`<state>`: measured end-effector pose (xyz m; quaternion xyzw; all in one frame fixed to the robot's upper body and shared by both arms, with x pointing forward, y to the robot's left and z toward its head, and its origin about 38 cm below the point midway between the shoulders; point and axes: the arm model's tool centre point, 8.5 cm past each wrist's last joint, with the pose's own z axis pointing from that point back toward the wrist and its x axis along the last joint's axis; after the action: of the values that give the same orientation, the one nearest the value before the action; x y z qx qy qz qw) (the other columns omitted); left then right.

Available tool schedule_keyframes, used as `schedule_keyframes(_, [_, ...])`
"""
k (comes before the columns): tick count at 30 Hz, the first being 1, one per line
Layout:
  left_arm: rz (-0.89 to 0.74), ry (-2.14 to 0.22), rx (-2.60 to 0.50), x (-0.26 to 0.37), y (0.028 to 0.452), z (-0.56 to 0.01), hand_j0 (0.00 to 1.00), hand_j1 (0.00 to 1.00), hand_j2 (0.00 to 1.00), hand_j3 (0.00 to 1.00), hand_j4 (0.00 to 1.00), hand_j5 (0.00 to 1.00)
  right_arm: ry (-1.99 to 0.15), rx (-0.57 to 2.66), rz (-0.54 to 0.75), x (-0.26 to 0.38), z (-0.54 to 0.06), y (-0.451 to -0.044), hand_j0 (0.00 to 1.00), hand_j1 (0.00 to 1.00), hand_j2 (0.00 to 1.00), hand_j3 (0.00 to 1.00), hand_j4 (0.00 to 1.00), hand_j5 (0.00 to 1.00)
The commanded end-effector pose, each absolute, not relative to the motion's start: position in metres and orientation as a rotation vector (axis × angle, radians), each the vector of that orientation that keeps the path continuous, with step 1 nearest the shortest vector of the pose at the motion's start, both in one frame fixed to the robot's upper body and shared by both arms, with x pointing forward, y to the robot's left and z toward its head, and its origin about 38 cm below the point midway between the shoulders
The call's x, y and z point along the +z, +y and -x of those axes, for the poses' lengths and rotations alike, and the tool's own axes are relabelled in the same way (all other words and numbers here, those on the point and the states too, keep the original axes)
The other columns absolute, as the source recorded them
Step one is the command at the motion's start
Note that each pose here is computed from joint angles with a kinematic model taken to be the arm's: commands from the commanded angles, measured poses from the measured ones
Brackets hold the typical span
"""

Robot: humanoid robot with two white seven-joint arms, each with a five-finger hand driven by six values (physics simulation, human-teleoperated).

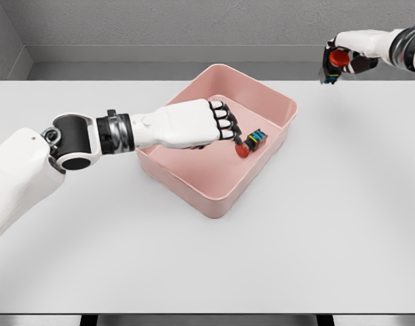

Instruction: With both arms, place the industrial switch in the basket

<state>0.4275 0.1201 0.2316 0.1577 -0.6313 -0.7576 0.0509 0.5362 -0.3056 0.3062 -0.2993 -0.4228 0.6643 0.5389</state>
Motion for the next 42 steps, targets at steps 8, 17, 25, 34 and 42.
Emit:
schedule_keyframes(8, [-0.618,-1.828,-2.182,0.263,0.212,-0.44,1.0,1.0,1.0,1.0,1.0,1.0,-1.146,1.701,0.679,0.324,-0.516,-0.25,0.38,0.38,0.38,0.38,0.38,0.38])
schedule_keyframes(17, [-0.678,-1.603,-2.134,0.255,0.308,-0.425,1.0,1.0,1.0,1.0,1.0,1.0,-1.225,1.88,0.54,0.3,-0.497,-0.161,0.38,0.38,0.38,0.38,0.38,0.38])
schedule_keyframes(25, [-0.704,-1.485,-2.12,0.246,0.347,-0.414,1.0,1.0,1.0,1.0,1.0,1.0,-1.211,1.869,0.516,0.292,-0.496,-0.138,1.0,1.0,1.0,1.0,1.0,1.0])
schedule_keyframes(34, [-0.693,-1.495,-2.099,0.248,0.35,-0.413,1.0,1.0,1.0,1.0,1.0,1.0,-1.225,1.846,0.572,0.312,-0.499,-0.155,1.0,1.0,1.0,1.0,1.0,1.0])
schedule_keyframes(42, [-0.628,-1.478,-2.052,0.24,0.364,-0.404,1.0,1.0,1.0,1.0,1.0,1.0,-1.225,1.766,0.7,0.328,-0.464,-0.311,1.0,1.0,1.0,1.0,1.0,1.0])
